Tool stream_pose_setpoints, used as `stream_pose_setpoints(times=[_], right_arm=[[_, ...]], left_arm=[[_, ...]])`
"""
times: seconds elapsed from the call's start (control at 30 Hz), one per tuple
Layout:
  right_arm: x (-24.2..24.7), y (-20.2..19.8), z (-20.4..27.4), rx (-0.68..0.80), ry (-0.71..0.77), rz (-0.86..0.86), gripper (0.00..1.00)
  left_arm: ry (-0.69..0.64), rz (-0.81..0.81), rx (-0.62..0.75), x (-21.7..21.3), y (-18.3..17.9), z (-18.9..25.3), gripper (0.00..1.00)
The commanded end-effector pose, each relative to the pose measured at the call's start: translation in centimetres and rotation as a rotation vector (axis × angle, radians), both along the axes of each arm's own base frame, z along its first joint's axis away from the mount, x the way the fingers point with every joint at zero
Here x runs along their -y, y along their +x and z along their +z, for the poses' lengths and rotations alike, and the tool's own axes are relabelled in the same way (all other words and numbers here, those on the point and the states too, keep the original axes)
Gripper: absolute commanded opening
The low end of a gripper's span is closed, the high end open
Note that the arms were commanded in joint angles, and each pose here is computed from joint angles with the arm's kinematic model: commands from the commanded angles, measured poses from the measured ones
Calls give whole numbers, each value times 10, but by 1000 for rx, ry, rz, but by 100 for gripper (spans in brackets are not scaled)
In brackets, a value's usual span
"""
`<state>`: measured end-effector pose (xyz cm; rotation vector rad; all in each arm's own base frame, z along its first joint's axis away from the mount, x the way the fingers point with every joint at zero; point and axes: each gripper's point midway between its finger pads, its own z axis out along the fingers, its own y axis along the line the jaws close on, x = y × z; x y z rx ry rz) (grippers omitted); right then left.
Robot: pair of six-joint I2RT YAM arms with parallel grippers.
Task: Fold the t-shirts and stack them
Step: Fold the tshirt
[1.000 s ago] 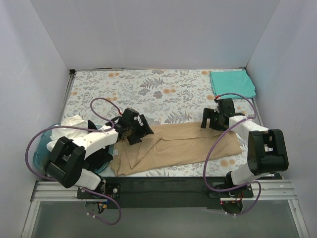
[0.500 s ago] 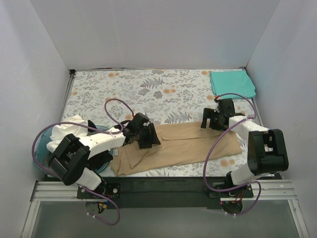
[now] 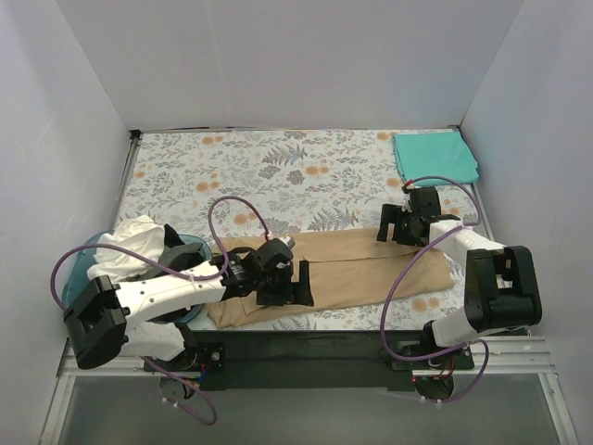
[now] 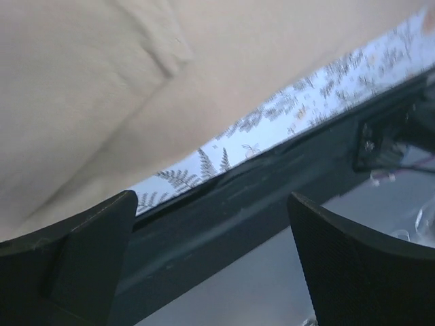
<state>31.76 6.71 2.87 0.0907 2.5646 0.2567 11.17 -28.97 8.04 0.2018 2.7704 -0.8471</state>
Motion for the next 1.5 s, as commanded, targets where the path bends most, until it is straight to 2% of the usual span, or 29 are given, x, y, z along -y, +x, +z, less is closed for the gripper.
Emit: stream_pose_setpoints(times=[0.0, 0.03, 0.1, 0.23, 0.33, 0.5, 0.53, 0.6, 0.67, 0.73, 0.77, 0.8, 0.87, 0.9, 0.93, 0.97, 1.0, 1.03, 1.1, 1.13, 1.2, 1.3, 1.47], right_arm=[[9, -12, -2, -27, -32, -7, 98], [9, -10, 0, -23, -33, -7, 98], [9, -10, -1, -24, -33, -7, 98], [8, -12, -9, -56, -28, -5, 98], [5, -16, -11, -73, -11, -9, 98], [1, -37, -18, -106, 30, -28, 98], [0, -39, -15, -95, 40, -34, 98], [-4, -54, -21, -119, 56, -43, 98], [-10, -63, -18, -111, 85, -39, 98], [-25, -81, -20, -129, 130, -12, 98], [-30, -88, -20, -131, 139, -4, 98], [-41, -100, -24, -145, 141, 41, 98], [-50, -124, -31, -170, 159, 52, 98], [-63, -140, -33, -186, 167, 112, 98], [-71, -156, -37, -207, 198, 110, 98], [-79, -166, -38, -215, 211, 142, 98], [-97, -185, -37, -230, 225, 230, 98], [-106, -194, -34, -235, 245, 232, 98], [-127, -222, -29, -249, 248, 350, 98], [-138, -227, -20, -237, 273, 384, 98], [-157, -248, -10, -239, 290, 509, 98], [-175, -262, 5, -205, 285, 627, 98], [-172, -248, 17, -141, 218, 604, 98]], left_arm=[[97, 184, 109, -21, 34, 17, 92], [153, 270, 135, -35, 49, 16, 93], [176, 361, 153, -46, 66, 16, 93], [143, 521, 82, -75, 107, -7, 95], [133, 555, 21, -79, 120, -29, 95], [228, 607, -19, -87, 149, -62, 97], [253, 618, -49, -90, 158, -79, 97], [241, 627, -45, -84, 184, -81, 96], [292, 630, -87, -87, 205, -106, 97], [260, 632, -37, -74, 257, -97, 97], [308, 626, -78, -74, 267, -127, 96], [233, 634, 9, -51, 319, -98, 97], [229, 583, -15, -36, 344, -107, 97], [217, 545, -44, -22, 356, -132, 97], [138, 538, 15, 1, 393, -108, 97], [83, 514, 35, 17, 410, -101, 97], [93, 508, -7, 22, 414, -138, 97], [-2, 509, 61, 40, 444, -102, 98], [-132, 499, 97, 59, 464, -91, 98], [-153, 504, 74, 61, 459, -103, 98], [-286, 505, 133, 75, 471, -83, 98], [-354, 493, 175, 84, 482, -68, 98], [-363, 472, 225, 86, 490, -60, 98]])
